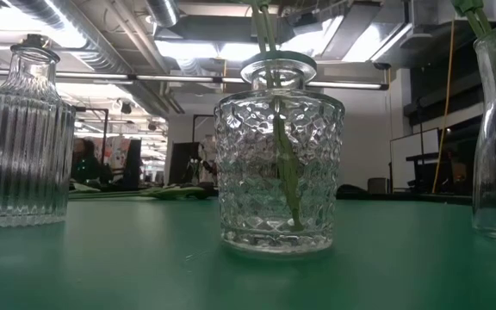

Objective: Sort flowers into vase by color
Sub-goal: Put the white tulip into the middle transparent vase

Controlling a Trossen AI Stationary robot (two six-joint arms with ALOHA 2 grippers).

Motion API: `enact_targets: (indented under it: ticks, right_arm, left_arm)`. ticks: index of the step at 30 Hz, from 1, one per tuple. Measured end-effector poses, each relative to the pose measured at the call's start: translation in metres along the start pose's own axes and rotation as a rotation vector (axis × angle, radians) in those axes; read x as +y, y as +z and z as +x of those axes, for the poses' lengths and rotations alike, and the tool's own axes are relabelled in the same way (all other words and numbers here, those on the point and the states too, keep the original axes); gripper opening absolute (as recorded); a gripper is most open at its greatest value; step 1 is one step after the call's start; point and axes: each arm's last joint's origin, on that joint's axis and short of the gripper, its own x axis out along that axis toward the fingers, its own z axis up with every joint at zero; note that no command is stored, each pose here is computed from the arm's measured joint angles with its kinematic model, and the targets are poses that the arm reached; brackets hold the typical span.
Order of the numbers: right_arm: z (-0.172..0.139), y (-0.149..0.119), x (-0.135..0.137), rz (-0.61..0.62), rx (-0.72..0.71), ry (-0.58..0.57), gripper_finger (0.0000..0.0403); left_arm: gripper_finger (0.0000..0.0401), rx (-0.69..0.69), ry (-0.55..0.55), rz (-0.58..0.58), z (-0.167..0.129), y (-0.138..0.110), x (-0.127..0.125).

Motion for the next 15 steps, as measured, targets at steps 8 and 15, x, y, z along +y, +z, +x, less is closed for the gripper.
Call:
enact_targets:
  ticks: [8, 15]
  right_arm:
    - [0.010, -0.039, 0.031, 0.024, 0.081, 0.014, 0.0000]
    - [0.018, -0.084, 0.045, 0.058, 0.182, -0.045, 0.0000]
  left_arm:
    - [0.0200, 0.043, 0.000, 0.022, -0.002, -0.005, -0.001]
    - [0.0200, 0.071, 0.003, 0.023, -0.003, -0.008, -0.001]
